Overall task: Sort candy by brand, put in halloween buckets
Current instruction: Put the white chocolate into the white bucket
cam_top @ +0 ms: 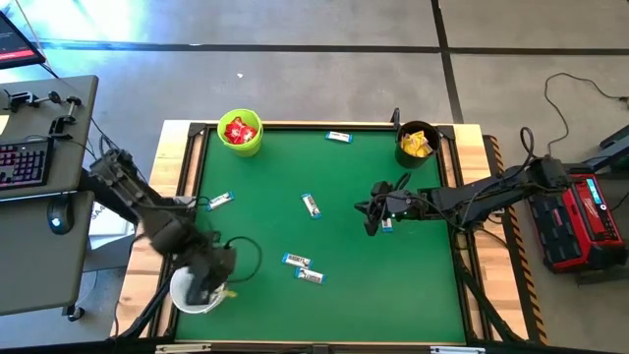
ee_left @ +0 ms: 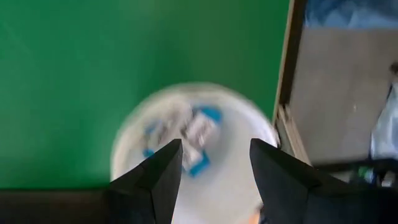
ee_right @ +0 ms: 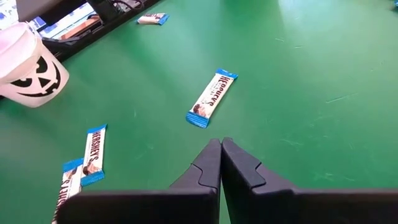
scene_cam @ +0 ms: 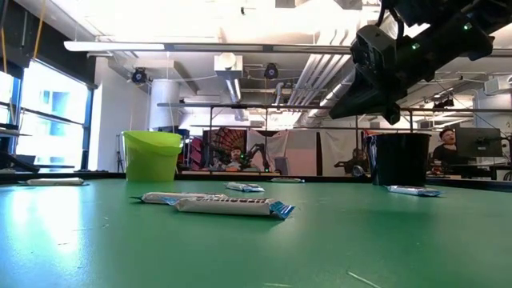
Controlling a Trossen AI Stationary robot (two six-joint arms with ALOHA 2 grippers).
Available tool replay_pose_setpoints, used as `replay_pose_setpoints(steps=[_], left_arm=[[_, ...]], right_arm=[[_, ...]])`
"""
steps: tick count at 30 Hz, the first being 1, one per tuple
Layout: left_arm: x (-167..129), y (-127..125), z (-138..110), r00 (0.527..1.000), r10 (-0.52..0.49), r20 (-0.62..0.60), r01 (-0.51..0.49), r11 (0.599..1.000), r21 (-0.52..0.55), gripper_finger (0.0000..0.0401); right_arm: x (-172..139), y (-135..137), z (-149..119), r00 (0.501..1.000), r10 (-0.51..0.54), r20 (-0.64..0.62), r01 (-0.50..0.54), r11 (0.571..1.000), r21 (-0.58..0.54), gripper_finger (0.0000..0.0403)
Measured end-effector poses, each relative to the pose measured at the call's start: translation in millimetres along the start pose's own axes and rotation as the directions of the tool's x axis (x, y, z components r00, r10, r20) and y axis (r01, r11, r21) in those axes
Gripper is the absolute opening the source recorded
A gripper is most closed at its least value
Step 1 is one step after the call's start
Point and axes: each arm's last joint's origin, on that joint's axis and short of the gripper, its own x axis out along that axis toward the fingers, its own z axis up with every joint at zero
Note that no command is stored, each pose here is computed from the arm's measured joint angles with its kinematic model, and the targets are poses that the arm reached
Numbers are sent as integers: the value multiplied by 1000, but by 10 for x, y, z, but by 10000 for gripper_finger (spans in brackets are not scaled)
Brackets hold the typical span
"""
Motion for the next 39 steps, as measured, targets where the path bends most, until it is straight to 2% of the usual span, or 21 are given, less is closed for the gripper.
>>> replay_pose_setpoints(steps=[5,10,15,19,22,26,39], left_arm=[[122,143,345,997,48,65,-50,998,31,182],[409,228,832,987,36,158,-50,995,83,182],[766,291,1245,961,76,266,-106,989,103,182],[978,309,1472,916,137,378,-190,976,107,182],[1127,309,1575,890,174,421,-244,962,120,182],[1300,302,1639,904,143,404,-214,967,137,182],[1580,360,1668,929,168,329,-249,943,222,182]], right_arm=[[0,7,-8,999,28,-23,-28,999,-21,1],[-1,21,-17,996,75,-55,-78,995,-55,7],[-2,26,-28,992,102,-80,-106,993,-51,60],[-3,27,-32,990,110,-89,-113,993,-30,114],[-3,23,-39,990,105,-96,-109,994,-31,143],[-3,17,-47,990,100,-104,-104,994,-36,164],[-4,10,-58,989,93,-116,-99,994,-45,169]])
